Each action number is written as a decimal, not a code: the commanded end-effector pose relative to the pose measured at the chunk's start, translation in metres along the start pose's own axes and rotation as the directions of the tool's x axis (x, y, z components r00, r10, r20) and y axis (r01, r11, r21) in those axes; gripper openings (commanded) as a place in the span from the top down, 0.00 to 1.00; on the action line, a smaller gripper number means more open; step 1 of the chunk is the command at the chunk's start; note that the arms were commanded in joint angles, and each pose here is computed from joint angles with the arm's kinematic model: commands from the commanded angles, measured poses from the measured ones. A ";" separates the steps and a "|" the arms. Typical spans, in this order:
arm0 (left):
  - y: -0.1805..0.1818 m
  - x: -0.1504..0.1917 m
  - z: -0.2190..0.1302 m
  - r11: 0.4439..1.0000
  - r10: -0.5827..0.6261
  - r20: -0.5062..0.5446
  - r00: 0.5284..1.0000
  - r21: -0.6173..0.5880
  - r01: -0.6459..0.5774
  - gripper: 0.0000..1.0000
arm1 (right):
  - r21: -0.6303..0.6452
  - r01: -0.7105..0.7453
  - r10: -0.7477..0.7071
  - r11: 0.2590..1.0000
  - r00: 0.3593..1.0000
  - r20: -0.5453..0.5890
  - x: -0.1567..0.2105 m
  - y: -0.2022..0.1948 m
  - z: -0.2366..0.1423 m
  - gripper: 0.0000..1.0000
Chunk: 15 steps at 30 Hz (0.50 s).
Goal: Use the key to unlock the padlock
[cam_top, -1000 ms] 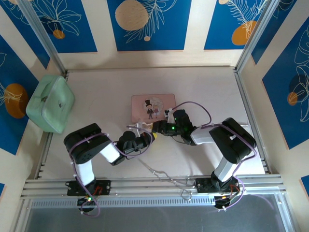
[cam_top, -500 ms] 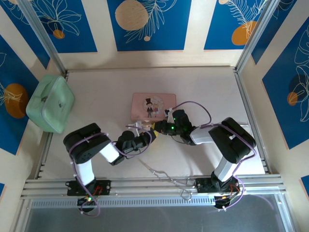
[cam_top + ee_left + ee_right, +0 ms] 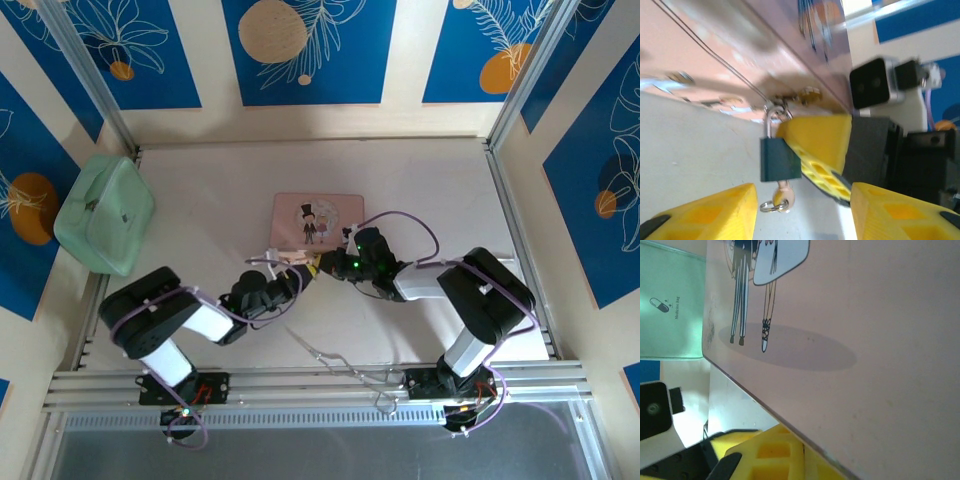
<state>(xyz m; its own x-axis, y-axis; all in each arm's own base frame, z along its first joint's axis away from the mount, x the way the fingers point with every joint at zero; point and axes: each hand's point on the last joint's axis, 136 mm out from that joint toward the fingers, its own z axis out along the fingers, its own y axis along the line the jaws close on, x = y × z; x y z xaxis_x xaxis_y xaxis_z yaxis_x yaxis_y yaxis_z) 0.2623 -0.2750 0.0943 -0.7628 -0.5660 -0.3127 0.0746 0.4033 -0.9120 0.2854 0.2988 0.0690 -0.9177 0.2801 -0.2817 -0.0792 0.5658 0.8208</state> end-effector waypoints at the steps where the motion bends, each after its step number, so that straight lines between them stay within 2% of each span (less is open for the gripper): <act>1: 0.009 -0.007 -0.002 0.996 -0.010 0.001 1.000 -0.088 0.010 0.56 | 0.134 -0.162 0.180 0.978 0.975 -0.131 0.043 -0.037 -0.003 1.00; 4: 0.005 -0.004 0.006 0.992 -0.006 -0.045 0.999 -0.123 0.000 0.62 | 0.135 -0.167 0.185 0.977 0.974 -0.132 0.043 -0.038 -0.002 1.00; 10: 0.031 0.002 0.007 0.976 -0.095 -0.062 0.994 -0.204 0.081 0.61 | 0.132 -0.177 0.195 0.975 0.971 -0.138 0.044 -0.038 0.000 1.00; 15: 0.029 0.003 0.010 0.978 -0.111 -0.066 0.992 -0.184 0.097 0.62 | 0.140 -0.189 0.209 0.972 0.968 -0.140 0.044 -0.038 -0.001 1.00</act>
<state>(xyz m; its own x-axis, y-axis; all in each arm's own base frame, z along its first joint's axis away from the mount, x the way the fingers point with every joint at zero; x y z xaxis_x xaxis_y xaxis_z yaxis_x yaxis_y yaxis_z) 0.2688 -0.2730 0.0706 -0.8007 -0.5574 -0.2197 -0.0920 0.4767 -0.8742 0.2852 0.2989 0.0692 -0.9187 0.2855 -0.2728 -0.0695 0.5632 0.8234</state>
